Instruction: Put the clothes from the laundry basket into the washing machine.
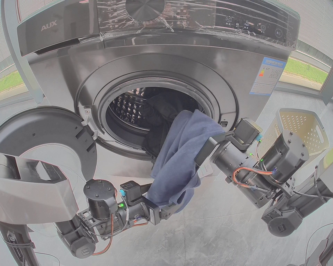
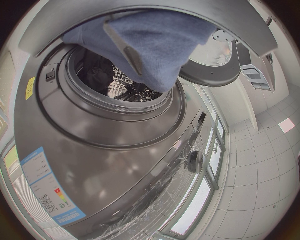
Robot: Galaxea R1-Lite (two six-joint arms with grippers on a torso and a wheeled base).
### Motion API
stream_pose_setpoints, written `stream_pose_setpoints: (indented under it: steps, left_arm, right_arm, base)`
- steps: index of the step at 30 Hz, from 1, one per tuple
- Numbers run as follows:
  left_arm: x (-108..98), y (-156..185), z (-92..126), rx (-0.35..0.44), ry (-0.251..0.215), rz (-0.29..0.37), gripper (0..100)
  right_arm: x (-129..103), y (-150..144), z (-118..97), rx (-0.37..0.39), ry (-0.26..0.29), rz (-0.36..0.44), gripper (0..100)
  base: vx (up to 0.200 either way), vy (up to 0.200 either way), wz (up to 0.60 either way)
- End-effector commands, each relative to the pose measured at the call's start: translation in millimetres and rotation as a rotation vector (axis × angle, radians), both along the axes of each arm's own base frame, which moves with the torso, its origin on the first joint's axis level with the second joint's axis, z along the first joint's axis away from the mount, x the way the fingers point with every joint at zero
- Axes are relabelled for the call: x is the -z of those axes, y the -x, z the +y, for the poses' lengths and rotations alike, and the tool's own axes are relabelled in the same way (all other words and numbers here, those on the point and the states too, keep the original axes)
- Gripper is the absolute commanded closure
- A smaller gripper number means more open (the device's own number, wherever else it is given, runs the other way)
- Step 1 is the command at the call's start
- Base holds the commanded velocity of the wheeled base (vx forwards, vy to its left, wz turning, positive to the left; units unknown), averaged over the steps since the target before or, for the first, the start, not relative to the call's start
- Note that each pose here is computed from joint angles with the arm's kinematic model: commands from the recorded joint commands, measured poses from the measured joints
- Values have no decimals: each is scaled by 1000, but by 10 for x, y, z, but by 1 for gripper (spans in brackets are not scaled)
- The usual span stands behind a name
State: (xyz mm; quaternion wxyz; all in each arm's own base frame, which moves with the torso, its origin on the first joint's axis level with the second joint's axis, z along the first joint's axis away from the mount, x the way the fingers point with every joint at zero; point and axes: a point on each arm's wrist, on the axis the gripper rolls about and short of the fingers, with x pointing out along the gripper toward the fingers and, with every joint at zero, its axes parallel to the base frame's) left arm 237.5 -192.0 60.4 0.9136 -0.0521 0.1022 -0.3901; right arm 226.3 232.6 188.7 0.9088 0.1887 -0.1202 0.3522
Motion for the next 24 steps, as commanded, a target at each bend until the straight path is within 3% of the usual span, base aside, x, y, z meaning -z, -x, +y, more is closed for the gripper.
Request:
stream_pose_setpoints:
  steps: [1,14,24]
  left_arm:
    - [81,-25,-82,20,-18,-1,0]
    - [50,-382,-408,25,60,-100,0]
    - [176,-601,-508,-11,74,-116,0]
  right_arm:
    - [91,-63,90,-6,15,13,100]
    - [117,-14,154,-21,18,21,100]
    - [111,208,189,-52,26,34,100]
  base:
    - [0,0,0]
    - [0,0,0]
    - [0,0,0]
